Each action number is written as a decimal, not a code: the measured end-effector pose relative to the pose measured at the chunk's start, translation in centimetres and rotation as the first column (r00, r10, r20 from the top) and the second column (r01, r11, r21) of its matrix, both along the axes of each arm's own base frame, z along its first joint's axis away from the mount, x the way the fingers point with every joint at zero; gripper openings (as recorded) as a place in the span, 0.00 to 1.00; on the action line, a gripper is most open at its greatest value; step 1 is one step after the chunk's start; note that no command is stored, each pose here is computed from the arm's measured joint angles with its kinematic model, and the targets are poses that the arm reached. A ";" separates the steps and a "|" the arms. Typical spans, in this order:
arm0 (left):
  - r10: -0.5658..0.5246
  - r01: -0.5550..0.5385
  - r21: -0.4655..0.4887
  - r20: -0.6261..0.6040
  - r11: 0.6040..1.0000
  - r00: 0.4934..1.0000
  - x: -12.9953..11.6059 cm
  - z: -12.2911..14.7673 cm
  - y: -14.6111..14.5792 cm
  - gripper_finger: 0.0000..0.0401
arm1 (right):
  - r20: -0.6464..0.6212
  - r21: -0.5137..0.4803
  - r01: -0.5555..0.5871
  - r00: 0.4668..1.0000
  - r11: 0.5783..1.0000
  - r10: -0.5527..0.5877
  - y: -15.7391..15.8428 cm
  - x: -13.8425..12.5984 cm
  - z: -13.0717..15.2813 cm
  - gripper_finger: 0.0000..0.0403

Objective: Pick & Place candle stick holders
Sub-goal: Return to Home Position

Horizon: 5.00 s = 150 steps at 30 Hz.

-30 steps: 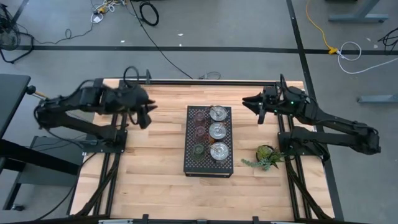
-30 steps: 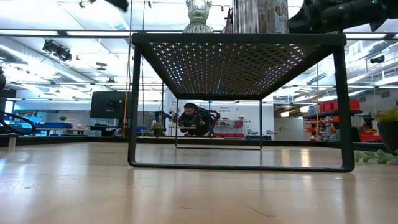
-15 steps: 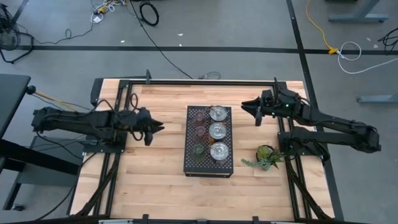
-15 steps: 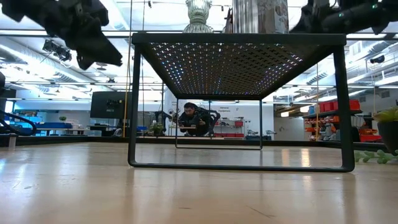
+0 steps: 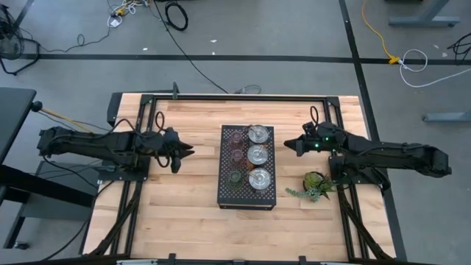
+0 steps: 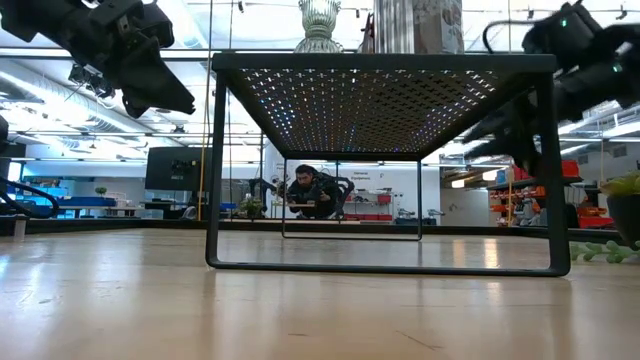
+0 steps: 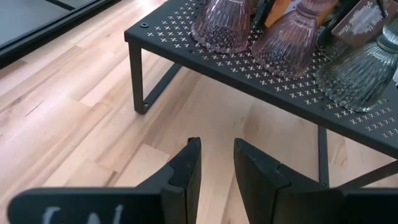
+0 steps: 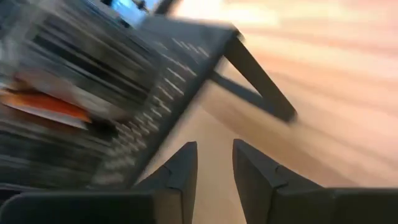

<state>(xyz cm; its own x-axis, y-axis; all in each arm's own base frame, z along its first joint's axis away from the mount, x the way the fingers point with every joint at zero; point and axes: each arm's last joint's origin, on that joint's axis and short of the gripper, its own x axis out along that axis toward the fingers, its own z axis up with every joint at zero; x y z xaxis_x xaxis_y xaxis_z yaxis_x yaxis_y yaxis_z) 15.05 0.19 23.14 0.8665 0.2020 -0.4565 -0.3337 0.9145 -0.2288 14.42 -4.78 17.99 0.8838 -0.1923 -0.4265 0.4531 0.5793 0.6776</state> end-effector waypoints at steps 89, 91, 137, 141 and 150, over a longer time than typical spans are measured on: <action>-0.047 0.065 -0.010 0.588 0.998 0.807 -5.5 -5.2 -0.4 0.25 | 0.091 -0.877 -0.100 0.926 0.470 0.367 5.3 -4.7 -0.8 0.25; -0.047 0.065 -0.010 0.588 0.998 0.807 -5.5 -5.2 -0.4 0.25 | 0.093 -0.877 -0.099 0.926 0.471 0.366 5.3 -4.7 -0.7 0.25; -0.093 0.057 0.085 0.524 0.995 0.847 -5.4 -5.8 -0.4 0.25 | 0.093 -0.877 -0.098 0.926 0.471 0.366 5.3 -4.7 -0.7 0.25; -0.094 0.057 0.085 0.524 0.995 0.847 -5.4 -5.8 -0.4 0.25 | 0.093 -0.877 -0.098 0.926 0.471 0.366 5.3 -4.7 -0.7 0.25; -0.093 0.057 0.085 0.524 0.995 0.846 -5.4 -5.8 -0.4 0.25 | 0.093 -0.877 -0.098 0.926 0.471 0.367 5.3 -4.7 -0.7 0.25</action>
<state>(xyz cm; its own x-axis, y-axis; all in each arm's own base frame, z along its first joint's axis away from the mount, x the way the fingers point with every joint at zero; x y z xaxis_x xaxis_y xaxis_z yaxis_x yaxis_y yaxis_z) 9.67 -0.17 17.38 0.9867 0.1391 0.0845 -0.1091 0.9505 -0.2910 9.69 0.56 17.26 0.9928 -0.1087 0.0496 0.1148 0.9826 -0.1459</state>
